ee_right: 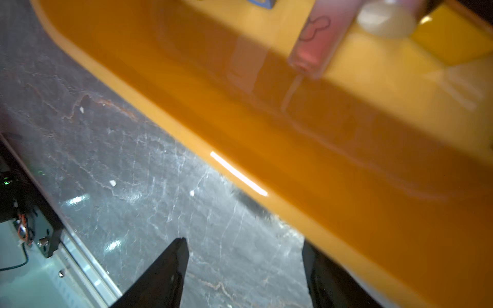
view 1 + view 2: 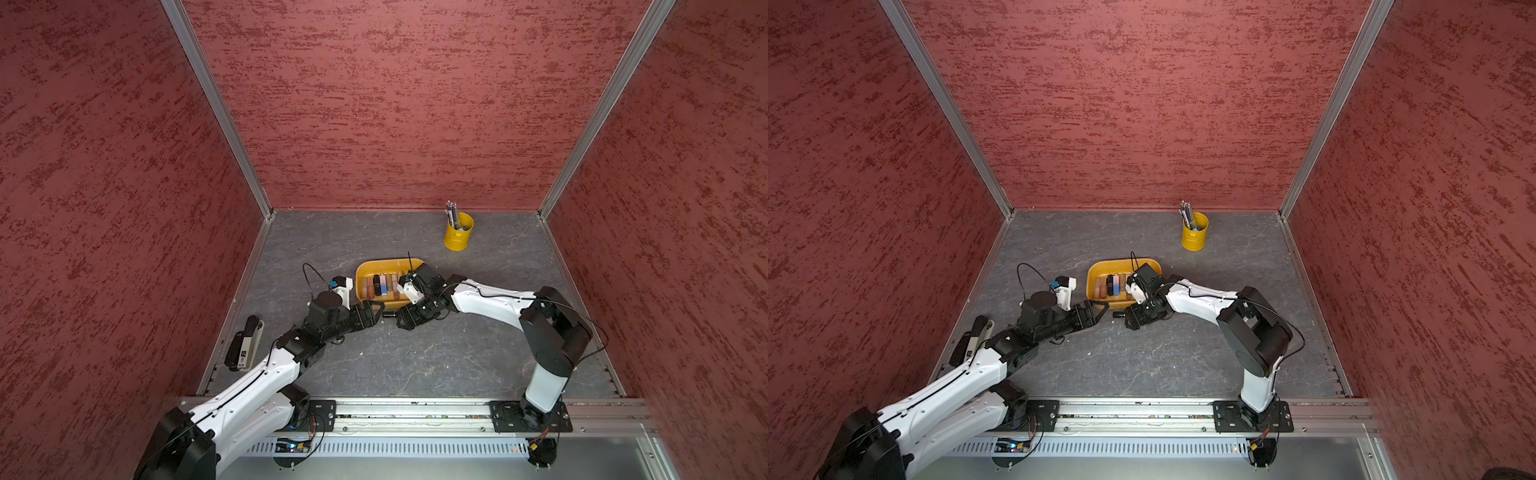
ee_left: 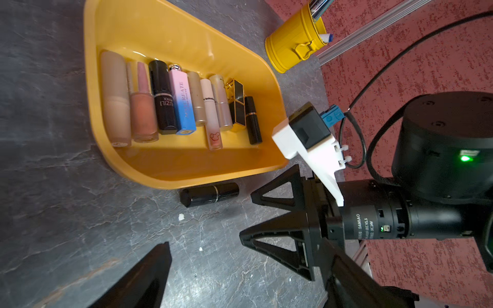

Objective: Put the lipstick into the storage box
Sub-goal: Adjust the storage box at the center of the board, then pick up the lipstick at the center of the board.

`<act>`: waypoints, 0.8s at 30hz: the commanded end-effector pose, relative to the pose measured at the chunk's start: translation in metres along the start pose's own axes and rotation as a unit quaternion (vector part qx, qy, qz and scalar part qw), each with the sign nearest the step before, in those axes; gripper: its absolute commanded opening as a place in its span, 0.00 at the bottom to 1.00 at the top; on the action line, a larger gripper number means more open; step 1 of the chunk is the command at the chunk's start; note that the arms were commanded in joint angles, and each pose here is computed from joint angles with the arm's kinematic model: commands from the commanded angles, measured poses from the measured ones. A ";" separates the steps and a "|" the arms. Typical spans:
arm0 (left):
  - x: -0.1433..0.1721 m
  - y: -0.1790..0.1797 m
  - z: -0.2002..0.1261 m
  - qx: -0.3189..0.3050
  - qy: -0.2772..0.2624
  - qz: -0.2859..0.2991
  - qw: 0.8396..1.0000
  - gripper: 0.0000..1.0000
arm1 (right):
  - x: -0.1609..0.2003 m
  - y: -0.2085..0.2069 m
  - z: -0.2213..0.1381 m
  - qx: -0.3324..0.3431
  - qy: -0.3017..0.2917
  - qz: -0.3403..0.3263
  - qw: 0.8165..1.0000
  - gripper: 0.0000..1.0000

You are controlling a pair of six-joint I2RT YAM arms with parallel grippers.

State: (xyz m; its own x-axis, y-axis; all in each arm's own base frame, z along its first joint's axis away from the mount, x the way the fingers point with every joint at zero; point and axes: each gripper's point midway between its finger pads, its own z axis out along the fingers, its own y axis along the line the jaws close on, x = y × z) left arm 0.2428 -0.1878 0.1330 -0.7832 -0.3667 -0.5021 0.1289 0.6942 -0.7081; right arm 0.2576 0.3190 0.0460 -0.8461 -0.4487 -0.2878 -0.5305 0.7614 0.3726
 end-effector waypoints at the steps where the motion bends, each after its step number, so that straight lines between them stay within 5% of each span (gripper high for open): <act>1: 0.005 0.012 -0.002 -0.020 0.004 -0.006 1.000 0.91 | -0.012 -0.011 0.003 0.033 -0.006 -0.026 0.999 0.73; 24: 0.004 0.042 -0.023 -0.073 -0.014 -0.040 0.996 0.95 | -0.028 0.029 0.029 -0.024 -0.004 -0.078 0.997 0.74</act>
State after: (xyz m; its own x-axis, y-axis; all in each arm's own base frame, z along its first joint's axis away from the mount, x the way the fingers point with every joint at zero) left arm 0.2342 -0.1504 0.1185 -0.7690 -0.4348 -0.4687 -0.0055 0.7376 -0.6752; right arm 0.2667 0.3537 0.0357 -0.7749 -0.5425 -0.3244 -0.6310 0.6948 0.3452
